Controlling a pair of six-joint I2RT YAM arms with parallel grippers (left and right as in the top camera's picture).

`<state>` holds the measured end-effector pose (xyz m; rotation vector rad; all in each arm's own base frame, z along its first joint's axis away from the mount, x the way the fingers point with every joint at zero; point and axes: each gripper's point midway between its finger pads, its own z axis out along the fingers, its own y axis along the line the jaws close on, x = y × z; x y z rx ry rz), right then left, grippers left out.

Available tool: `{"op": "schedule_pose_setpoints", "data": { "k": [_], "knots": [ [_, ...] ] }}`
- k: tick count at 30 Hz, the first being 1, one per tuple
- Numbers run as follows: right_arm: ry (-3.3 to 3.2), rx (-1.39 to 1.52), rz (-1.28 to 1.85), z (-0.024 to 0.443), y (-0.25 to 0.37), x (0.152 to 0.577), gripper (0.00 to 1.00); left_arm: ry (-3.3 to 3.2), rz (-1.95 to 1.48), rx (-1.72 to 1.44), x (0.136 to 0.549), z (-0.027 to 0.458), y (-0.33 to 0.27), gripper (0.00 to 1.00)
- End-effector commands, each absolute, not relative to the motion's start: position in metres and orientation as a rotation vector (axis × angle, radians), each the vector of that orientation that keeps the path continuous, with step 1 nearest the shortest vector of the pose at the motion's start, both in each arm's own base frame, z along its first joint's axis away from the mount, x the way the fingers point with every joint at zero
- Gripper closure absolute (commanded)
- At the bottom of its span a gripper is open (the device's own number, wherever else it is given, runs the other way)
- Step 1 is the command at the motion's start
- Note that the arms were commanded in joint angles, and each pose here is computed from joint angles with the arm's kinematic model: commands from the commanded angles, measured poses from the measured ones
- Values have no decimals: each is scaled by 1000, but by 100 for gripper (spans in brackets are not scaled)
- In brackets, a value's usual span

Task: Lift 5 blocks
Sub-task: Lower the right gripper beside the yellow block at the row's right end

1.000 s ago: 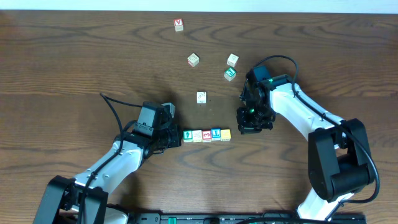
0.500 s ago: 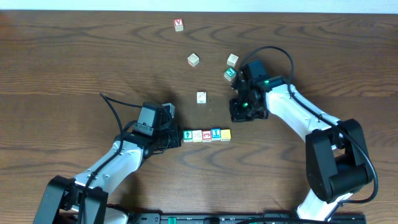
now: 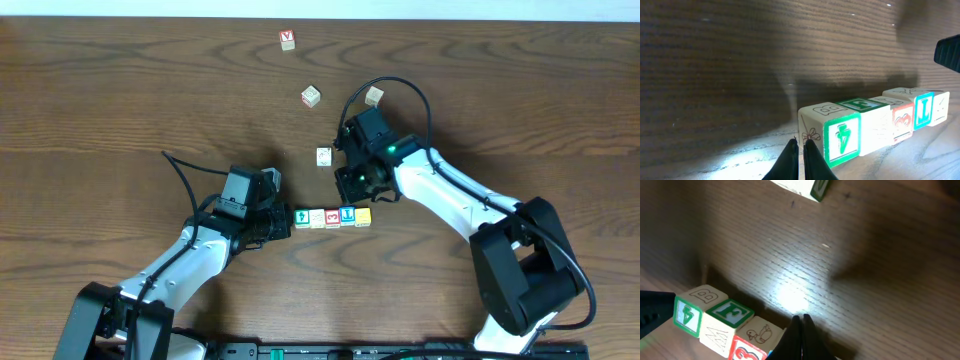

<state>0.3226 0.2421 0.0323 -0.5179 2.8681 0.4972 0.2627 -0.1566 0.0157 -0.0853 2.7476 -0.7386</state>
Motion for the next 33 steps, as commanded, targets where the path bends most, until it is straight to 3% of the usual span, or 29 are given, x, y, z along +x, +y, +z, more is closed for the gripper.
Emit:
{"op": "schedule_pose_setpoints", "data": {
  "k": [1,23,33],
  "knots": [
    [2852,-502,463,39,240,325,99,2753,-743,-89,261,15,-156,93],
    [2931,-462,424,20,227,307,99,2753,-744,-89,261,15,-156,93],
    [2992,-163,183,13,172,322,99,2754,-743,-89,261,15,-156,93]
  ]
}}
